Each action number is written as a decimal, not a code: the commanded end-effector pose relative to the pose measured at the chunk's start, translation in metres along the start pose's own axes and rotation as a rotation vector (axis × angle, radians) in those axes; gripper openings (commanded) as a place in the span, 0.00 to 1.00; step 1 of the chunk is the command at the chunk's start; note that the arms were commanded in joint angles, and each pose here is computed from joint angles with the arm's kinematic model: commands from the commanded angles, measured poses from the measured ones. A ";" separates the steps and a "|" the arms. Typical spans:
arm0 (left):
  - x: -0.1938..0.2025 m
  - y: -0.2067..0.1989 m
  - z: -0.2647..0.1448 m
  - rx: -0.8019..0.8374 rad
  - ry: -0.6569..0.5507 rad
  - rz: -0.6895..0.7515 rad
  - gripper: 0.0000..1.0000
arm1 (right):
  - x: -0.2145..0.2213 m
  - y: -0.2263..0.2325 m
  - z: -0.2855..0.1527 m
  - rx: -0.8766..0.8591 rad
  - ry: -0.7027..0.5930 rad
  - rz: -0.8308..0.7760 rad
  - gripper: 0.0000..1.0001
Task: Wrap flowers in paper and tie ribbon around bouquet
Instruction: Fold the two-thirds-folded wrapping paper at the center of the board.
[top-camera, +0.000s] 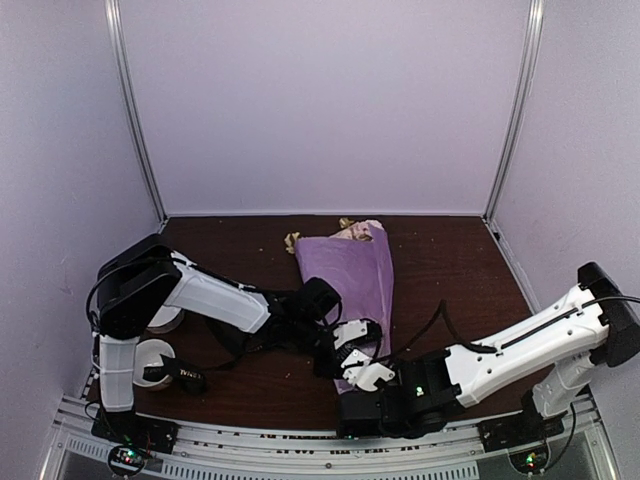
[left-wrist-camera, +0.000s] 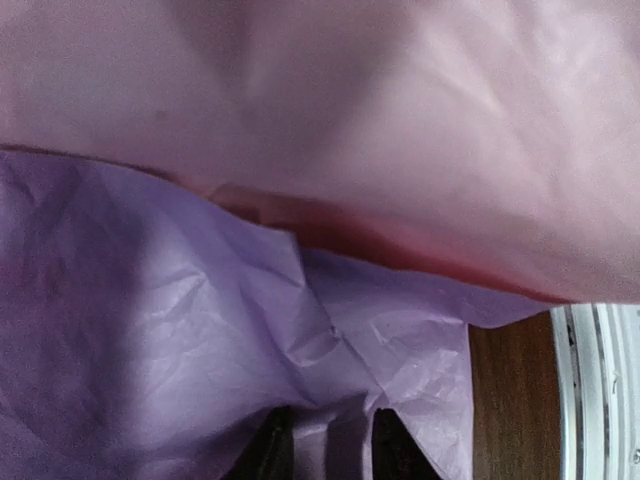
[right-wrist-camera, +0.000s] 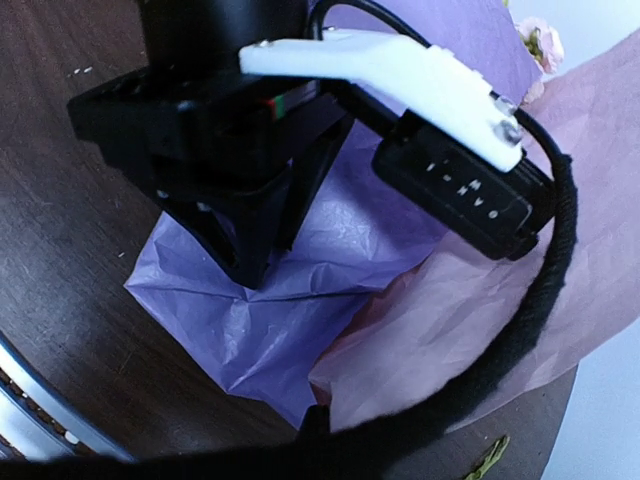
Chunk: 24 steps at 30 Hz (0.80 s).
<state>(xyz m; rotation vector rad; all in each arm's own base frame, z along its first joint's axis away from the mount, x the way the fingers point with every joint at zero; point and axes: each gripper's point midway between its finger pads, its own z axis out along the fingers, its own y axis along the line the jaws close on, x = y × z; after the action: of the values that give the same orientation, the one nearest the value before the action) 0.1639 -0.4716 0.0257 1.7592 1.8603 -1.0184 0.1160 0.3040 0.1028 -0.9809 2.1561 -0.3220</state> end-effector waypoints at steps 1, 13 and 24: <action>-0.009 -0.002 -0.018 0.053 -0.091 -0.085 0.31 | -0.003 0.021 0.009 -0.033 -0.033 -0.158 0.00; -0.041 0.002 -0.082 0.084 -0.401 -0.177 0.39 | 0.006 0.031 0.022 -0.029 0.007 -0.225 0.00; -0.018 0.075 -0.147 -0.139 -0.613 -0.497 0.35 | 0.002 0.031 0.022 -0.009 0.017 -0.291 0.00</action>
<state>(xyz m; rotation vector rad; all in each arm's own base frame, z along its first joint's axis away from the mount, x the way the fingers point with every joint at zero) 0.2078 -0.4162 0.0931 1.1603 1.9028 -1.3700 0.1126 0.3222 0.0693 -1.2694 2.0527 -0.4257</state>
